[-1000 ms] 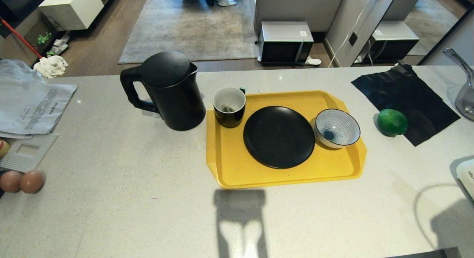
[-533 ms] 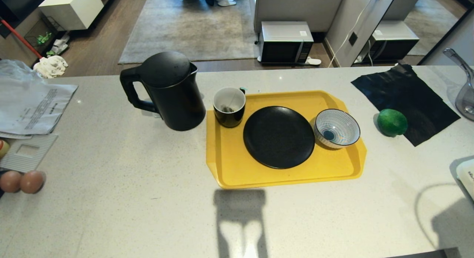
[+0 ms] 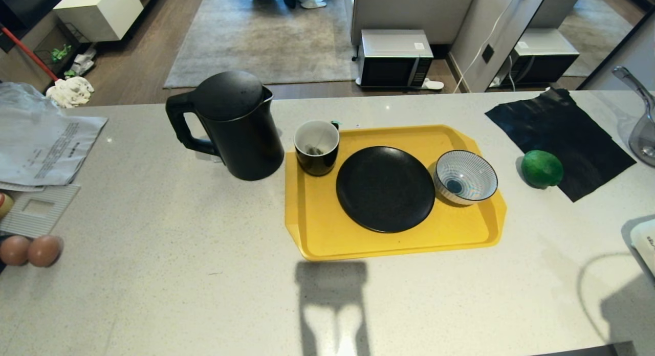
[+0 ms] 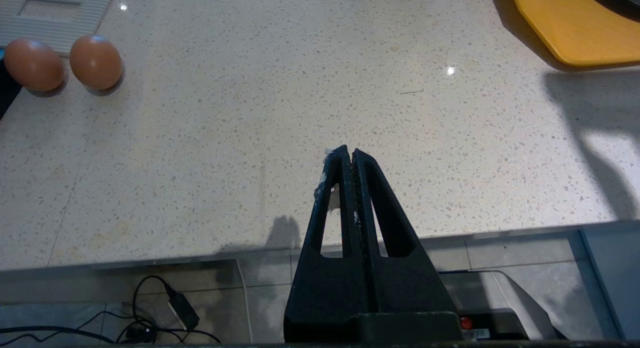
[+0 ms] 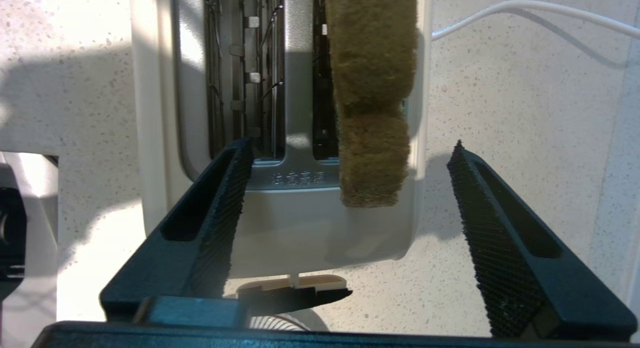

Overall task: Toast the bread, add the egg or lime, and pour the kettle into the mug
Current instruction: Put the bread slices in the toaster

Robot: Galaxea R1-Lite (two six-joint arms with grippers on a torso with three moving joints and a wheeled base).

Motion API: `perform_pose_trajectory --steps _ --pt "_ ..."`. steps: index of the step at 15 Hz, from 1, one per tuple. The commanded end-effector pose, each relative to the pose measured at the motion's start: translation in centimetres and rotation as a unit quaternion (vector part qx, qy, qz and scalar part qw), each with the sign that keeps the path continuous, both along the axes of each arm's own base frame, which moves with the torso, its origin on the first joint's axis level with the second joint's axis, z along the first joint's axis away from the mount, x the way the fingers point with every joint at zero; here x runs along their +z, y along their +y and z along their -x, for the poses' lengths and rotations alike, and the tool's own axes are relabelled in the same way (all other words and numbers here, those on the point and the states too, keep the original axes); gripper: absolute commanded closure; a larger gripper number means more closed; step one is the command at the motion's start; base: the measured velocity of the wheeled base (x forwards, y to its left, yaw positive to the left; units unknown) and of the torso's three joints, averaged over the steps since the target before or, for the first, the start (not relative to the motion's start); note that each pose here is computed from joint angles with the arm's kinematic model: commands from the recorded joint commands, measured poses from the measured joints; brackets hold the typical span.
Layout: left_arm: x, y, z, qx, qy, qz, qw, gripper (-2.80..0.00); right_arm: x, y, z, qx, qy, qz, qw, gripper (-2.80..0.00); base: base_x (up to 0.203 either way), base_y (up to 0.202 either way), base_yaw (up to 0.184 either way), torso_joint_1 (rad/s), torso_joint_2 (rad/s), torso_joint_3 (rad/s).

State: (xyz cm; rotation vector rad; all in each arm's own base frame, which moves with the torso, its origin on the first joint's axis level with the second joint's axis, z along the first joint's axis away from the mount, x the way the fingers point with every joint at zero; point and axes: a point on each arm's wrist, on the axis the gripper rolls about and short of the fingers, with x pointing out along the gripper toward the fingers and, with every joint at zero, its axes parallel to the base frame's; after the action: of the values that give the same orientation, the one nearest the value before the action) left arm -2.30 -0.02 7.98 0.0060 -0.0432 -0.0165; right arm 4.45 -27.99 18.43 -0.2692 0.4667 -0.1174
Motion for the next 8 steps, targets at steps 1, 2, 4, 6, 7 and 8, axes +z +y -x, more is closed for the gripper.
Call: perform_pose_trajectory --steps 1,2,4,6,7,8 --pt "-0.47 0.00 -0.11 0.000 0.007 0.000 1.0000 0.00 -0.07 -0.24 0.18 0.000 -0.002 0.002 1.000 -2.80 0.000 0.000 0.000 0.000 0.00 0.000" --pt "-0.47 0.00 -0.11 0.000 0.007 0.000 1.0000 0.00 -0.12 -0.32 0.22 -0.002 -0.002 0.000 1.000 -2.80 0.000 0.000 0.000 0.000 0.00 0.000" --pt "-0.47 0.00 -0.11 0.000 0.007 0.000 1.0000 0.00 -0.11 -0.45 0.41 -0.008 -0.003 -0.006 1.000 -2.80 0.000 0.000 0.000 0.000 0.00 0.000" --pt "-0.47 0.00 -0.11 0.000 0.007 0.000 1.0000 0.00 0.13 -0.49 0.68 -0.020 -0.007 -0.017 1.000 -2.80 0.000 0.000 0.000 0.000 0.00 0.000" --pt "-0.47 0.00 -0.11 0.000 0.007 0.000 1.0000 0.00 0.31 -0.39 0.78 -0.024 -0.009 -0.019 0.999 -2.80 0.000 0.000 0.000 0.000 0.00 0.000" --pt "-0.47 0.00 -0.11 0.000 0.007 0.000 1.0000 0.00 0.49 -0.26 0.83 -0.026 -0.011 -0.020 0.999 -2.80 0.000 0.000 0.000 0.000 0.00 0.000"
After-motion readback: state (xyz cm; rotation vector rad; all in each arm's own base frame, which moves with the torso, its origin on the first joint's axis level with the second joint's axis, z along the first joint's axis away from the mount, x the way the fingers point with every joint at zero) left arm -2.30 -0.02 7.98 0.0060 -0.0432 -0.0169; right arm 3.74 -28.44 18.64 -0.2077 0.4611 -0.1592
